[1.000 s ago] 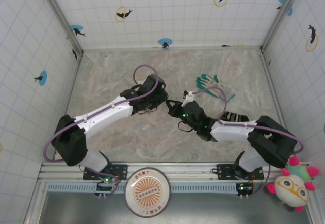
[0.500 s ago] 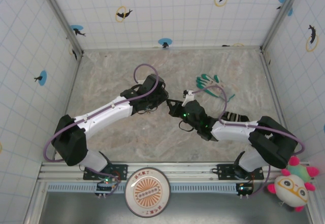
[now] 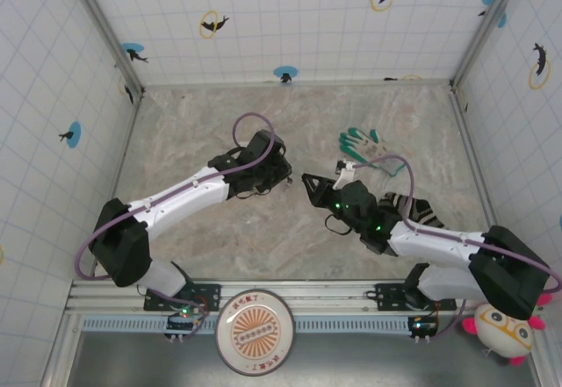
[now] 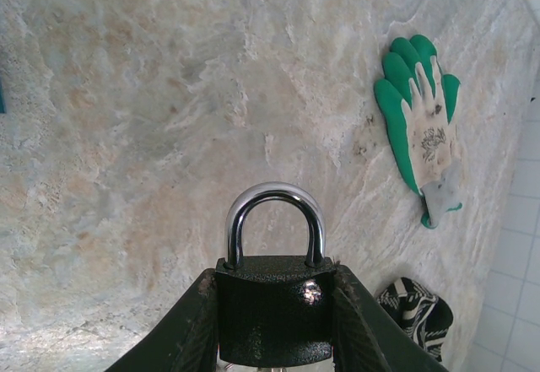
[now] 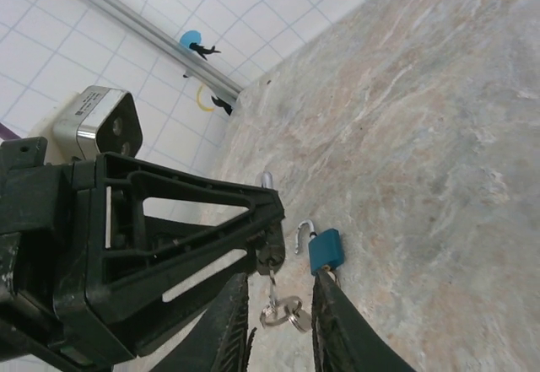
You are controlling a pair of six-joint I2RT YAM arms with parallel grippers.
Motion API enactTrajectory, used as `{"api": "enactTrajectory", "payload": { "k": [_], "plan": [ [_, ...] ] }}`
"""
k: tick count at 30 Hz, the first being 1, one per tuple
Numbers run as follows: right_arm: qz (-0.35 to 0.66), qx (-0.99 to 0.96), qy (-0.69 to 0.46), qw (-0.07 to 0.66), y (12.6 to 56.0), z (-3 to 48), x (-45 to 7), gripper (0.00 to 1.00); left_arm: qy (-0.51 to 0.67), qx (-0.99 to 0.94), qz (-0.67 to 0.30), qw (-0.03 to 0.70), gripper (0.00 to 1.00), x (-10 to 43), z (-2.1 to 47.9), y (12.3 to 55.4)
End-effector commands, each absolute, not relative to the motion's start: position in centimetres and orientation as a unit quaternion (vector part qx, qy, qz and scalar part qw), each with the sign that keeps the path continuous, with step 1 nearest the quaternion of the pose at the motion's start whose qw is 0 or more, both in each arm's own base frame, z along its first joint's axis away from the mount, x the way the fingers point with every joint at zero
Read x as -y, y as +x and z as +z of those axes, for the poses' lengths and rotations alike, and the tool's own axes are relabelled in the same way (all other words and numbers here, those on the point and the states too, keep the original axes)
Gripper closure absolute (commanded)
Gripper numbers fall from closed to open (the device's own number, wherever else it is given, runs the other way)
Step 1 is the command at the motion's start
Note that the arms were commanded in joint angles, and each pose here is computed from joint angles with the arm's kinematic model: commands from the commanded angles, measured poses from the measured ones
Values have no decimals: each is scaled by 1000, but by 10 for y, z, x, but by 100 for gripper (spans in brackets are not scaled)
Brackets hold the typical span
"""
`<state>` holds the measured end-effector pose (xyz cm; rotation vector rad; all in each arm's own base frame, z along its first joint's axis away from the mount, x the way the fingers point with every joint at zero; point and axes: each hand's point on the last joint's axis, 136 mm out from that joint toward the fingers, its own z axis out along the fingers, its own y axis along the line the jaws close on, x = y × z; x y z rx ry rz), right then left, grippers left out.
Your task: Unlock with the key
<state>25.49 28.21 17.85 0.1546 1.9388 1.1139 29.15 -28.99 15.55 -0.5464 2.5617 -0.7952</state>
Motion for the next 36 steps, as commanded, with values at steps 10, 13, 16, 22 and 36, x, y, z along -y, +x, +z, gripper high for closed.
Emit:
{"api": "enactTrajectory", "payload": {
  "k": [10, 13, 16, 22, 36],
  "plan": [
    [469, -771, 41, 430, 247, 177, -300, 77, -191, -916, -294, 197, 100, 287, 159, 287],
    [472, -770, 40, 427, 249, 177, -308, 72, -191, -915, -296, 195, 100, 287, 158, 286],
    [477, -767, 41, 427, 251, 179, -313, 71, -190, -915, -298, 194, 100, 288, 157, 286],
    [487, -765, 41, 420, 253, 178, -322, 71, -187, -914, -304, 193, 100, 291, 159, 286],
    [489, -771, 46, 404, 253, 168, -330, 75, -186, -912, -309, 197, 100, 292, 164, 287]
  ]
}}
